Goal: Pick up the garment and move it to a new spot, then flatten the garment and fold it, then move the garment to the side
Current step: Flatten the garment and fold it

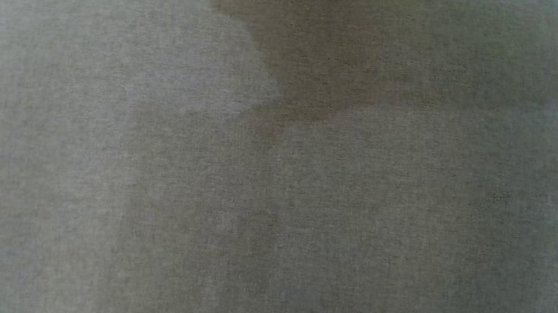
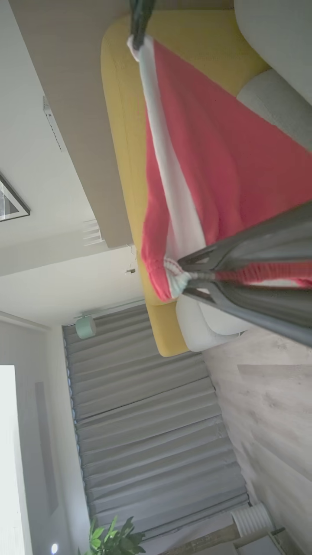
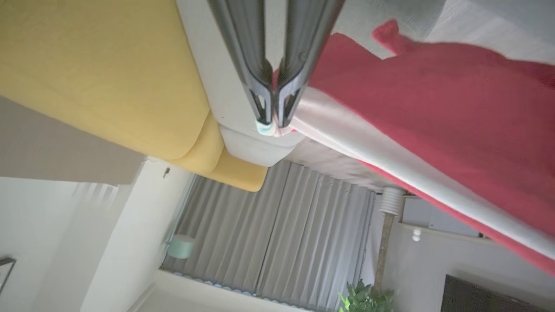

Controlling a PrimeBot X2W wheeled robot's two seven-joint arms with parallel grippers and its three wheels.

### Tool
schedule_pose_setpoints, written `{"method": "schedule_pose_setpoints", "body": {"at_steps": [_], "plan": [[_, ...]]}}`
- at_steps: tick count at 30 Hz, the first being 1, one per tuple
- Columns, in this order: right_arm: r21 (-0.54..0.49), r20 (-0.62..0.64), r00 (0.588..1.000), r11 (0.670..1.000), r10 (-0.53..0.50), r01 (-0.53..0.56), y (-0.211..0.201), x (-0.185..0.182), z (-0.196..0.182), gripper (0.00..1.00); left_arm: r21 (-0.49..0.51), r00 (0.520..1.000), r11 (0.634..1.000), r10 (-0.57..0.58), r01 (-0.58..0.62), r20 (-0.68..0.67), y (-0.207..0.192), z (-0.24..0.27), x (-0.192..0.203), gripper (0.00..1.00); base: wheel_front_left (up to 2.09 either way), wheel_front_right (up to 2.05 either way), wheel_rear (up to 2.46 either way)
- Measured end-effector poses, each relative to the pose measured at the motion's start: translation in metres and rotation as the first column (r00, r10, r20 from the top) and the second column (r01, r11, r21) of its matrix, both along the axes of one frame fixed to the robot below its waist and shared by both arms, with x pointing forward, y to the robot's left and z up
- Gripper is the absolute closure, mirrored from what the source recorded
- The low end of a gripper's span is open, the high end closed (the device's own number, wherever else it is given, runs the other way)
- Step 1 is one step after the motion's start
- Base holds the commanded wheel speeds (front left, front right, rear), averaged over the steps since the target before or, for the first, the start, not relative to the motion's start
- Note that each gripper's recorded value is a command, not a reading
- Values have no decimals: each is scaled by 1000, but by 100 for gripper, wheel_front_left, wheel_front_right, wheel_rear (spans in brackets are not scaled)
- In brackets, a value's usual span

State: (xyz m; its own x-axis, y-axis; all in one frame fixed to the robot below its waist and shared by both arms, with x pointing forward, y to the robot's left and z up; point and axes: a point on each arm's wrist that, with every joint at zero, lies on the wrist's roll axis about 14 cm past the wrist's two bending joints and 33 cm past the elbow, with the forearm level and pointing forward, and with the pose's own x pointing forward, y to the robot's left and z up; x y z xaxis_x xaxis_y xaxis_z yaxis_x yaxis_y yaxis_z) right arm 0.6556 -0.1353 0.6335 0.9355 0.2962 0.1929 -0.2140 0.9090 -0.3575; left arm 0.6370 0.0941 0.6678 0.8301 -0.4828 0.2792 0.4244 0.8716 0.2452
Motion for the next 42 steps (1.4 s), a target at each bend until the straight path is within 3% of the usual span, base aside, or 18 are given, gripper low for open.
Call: {"method": "schedule_pose_setpoints", "body": {"at_steps": [8, 14, 24, 35, 42], "plan": [[-53, -299, 954, 998, 4, -20, 2, -50, -126, 100, -11, 982, 999, -50, 49, -183, -11, -89, -57, 100, 0, 0, 0], [-78, -438, 898, 994, 33, -74, 5, -109, -178, 100, 33, 940, 993, -96, 112, -326, -19, -151, -130, 100, 0, 0, 0], [-101, -510, 858, 986, 66, -136, -10, -175, -187, 100, 97, 873, 969, -160, 228, -461, -24, -202, -242, 100, 0, 0, 0], [-91, -546, 834, 985, 76, -149, -41, -228, -173, 100, 60, 868, 965, -201, 255, -455, -34, -199, -298, 100, 0, 0, 0], [-32, -570, 821, 998, 28, -56, -83, -263, -174, 100, -5, 834, 943, -296, 332, -466, -64, -204, -335, 100, 0, 0, 0]]}}
